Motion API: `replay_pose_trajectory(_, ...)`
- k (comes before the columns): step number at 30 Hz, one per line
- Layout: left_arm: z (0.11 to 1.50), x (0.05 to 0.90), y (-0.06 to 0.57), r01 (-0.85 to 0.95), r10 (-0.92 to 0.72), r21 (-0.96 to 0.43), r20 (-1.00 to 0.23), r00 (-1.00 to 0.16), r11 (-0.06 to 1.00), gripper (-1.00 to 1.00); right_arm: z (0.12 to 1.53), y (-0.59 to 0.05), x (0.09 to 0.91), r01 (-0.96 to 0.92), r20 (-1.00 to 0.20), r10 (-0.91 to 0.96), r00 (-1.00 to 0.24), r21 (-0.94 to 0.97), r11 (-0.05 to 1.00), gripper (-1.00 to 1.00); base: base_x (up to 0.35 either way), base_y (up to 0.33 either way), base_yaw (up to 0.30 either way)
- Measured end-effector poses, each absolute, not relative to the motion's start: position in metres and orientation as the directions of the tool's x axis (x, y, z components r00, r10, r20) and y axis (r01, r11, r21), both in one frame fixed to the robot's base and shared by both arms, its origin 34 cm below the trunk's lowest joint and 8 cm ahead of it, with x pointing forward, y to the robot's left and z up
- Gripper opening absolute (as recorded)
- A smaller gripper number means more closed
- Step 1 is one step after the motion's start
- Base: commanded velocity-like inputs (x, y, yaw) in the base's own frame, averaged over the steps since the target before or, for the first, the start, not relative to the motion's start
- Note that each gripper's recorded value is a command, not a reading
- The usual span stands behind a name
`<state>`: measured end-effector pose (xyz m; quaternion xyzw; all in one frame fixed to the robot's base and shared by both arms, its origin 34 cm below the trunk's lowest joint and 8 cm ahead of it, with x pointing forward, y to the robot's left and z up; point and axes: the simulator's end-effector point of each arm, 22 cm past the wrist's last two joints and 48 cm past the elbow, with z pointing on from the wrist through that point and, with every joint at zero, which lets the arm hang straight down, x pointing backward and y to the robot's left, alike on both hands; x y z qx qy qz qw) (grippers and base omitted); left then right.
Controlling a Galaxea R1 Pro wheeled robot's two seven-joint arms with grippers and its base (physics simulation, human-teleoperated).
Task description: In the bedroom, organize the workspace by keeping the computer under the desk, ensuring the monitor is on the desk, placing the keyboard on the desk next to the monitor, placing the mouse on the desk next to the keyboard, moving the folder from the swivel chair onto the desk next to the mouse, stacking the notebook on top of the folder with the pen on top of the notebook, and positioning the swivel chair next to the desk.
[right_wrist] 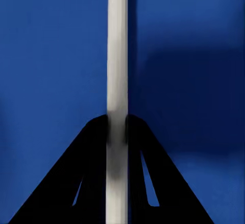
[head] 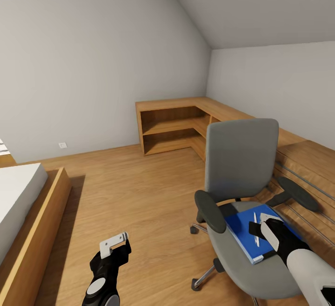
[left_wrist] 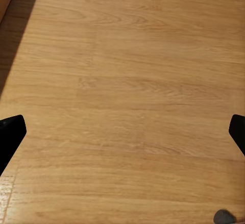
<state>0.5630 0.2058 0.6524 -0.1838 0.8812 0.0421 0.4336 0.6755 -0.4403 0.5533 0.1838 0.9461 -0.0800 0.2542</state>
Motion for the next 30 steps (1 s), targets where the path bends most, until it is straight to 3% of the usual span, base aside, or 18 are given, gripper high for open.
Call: replay_pose_trajectory(30, 0.6525, 0.5624, 0.201, -0.35, -0.282, -0.086, -0.779, -0.56, 0.933, 1.0, 0.5536, -0.441, 0.6755, 0.39, -0.51, 0.309, -0.803, -0.058, 0.919, -1.0, 0.0, 0.0, 0.0)
